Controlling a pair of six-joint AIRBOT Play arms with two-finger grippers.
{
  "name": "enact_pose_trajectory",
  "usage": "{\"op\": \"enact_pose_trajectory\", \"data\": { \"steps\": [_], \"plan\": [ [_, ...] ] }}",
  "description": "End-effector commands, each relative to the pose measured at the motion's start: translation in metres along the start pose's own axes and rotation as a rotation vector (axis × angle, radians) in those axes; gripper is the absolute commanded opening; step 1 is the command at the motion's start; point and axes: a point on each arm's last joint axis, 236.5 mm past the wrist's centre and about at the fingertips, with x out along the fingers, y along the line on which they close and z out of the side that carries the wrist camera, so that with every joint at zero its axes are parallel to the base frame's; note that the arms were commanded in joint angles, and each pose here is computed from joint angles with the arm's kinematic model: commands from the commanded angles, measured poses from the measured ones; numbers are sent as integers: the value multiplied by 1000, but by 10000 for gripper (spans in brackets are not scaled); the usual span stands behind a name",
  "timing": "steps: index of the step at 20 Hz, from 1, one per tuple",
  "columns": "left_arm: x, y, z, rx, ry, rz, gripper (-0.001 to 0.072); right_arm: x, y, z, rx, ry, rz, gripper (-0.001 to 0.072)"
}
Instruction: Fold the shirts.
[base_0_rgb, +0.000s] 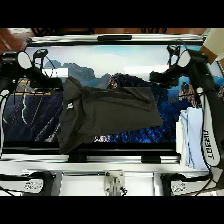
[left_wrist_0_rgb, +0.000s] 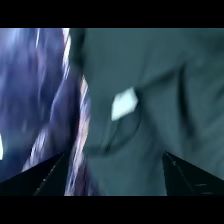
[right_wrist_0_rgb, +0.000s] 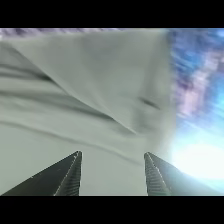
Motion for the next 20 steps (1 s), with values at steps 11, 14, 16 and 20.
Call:
{"op": "enact_pose_trajectory", "data": {
  "steps": [11, 14, 16, 20],
  "plan": [
    [58, -29, -258, -148, 402, -207, 605, -15, -72, -144, 91, 437, -15, 501],
    [75, -41, -274, -194, 416, -256, 606, -5, -69, -148, 88, 438, -12, 501],
    [86, -50, -254, -218, 319, -301, 604, -2, -69, -142, 92, 410, -12, 501],
    [92, -52, -225, -255, 200, -318, 142, -1, -77, -139, 91, 396, -42, 501]
  ]
}}
